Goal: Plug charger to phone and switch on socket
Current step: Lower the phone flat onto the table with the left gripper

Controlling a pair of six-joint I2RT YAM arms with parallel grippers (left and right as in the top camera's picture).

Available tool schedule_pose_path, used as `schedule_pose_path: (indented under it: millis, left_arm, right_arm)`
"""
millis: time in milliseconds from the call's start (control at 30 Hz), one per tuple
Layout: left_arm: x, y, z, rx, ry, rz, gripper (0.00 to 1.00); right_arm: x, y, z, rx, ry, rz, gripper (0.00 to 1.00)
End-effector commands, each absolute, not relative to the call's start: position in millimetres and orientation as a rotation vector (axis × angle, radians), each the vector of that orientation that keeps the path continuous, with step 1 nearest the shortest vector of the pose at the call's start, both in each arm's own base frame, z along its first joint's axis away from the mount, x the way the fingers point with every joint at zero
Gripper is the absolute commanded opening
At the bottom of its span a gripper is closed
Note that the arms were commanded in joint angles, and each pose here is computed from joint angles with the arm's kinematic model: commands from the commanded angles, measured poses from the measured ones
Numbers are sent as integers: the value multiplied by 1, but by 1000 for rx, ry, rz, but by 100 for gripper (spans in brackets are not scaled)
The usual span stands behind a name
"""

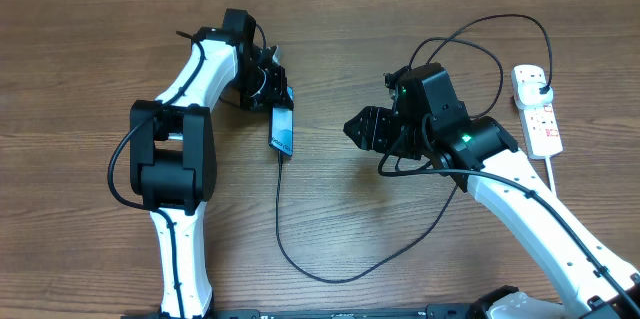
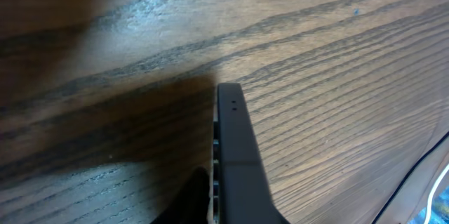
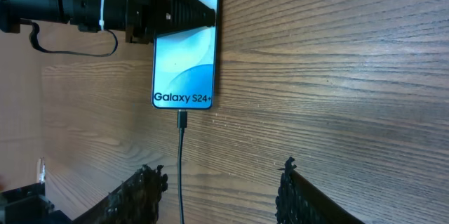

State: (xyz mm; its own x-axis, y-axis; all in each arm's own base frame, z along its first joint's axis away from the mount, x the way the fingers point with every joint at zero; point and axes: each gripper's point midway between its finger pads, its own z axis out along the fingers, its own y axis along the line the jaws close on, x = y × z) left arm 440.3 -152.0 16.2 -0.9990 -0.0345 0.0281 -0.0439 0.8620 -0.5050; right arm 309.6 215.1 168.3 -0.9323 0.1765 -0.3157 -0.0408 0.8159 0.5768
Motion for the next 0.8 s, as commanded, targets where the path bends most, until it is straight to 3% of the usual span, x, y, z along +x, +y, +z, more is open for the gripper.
schedule_pose_path:
  millis: [0,200,433,767]
  left_arm:
    - [438,-155,12,73,-2995,824,18]
    - [437,-153,11,74,-2999,806,25]
    - [434,-151,10,80,-2992,785,41]
    - [434,-142,5,87,-3016,696,42]
  right_arm:
    - [314,214,171,97,2629,839,55]
    - [314,214,171,97,2630,838,55]
    - [313,214,171,98,2634,837,55]
    - [312,213,170,101,2642,833,55]
